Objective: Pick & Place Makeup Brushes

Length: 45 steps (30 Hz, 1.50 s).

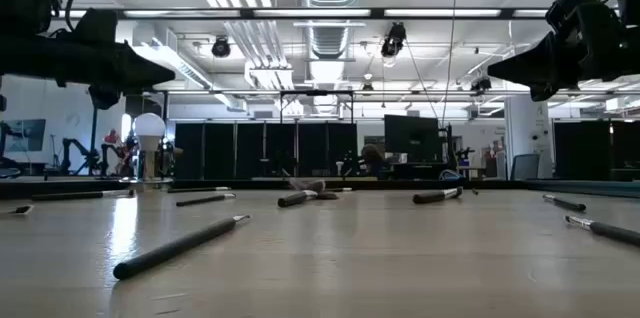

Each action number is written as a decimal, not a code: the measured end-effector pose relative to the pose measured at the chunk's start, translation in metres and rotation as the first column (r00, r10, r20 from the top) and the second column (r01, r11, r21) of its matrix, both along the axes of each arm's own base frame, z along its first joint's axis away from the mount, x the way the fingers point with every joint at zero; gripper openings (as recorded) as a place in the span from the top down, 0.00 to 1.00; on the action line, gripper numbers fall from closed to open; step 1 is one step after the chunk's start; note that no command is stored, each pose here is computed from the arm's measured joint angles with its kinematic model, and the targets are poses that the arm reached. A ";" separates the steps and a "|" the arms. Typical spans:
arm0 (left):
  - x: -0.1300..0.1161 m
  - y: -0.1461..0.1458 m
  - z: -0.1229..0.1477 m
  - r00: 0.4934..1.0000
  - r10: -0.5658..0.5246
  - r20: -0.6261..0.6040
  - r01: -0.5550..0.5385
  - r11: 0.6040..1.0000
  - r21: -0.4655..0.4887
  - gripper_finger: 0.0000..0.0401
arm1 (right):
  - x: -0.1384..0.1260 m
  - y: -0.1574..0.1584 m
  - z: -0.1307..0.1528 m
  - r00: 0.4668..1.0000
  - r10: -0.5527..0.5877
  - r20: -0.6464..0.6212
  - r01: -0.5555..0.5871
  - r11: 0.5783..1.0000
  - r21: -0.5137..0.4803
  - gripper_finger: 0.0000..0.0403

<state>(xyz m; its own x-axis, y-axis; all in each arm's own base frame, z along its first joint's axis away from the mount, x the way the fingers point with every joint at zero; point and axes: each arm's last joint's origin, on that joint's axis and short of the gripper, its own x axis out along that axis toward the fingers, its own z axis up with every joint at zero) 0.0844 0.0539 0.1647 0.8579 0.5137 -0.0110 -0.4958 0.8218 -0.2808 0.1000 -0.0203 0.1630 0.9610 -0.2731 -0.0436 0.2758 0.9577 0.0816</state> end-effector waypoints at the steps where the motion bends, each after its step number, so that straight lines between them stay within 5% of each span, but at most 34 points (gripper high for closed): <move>1: 0.000 0.000 0.000 1.000 0.000 0.000 0.000 1.000 0.000 1.00 | 0.000 0.000 0.000 1.000 0.000 0.000 0.000 1.000 0.000 0.98; 45: 0.000 0.000 0.000 1.000 0.001 -0.021 0.000 0.999 0.035 1.00 | 0.000 0.000 0.000 1.000 0.000 0.000 0.000 1.000 0.000 0.98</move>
<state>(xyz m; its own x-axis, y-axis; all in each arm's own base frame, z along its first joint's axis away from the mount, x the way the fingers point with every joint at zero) 0.0844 0.0539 0.1647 0.8574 0.5146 -0.0112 -0.5017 0.8307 -0.2414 0.1000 -0.0203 0.1630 0.9610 -0.2730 -0.0436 0.2758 0.9578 0.0816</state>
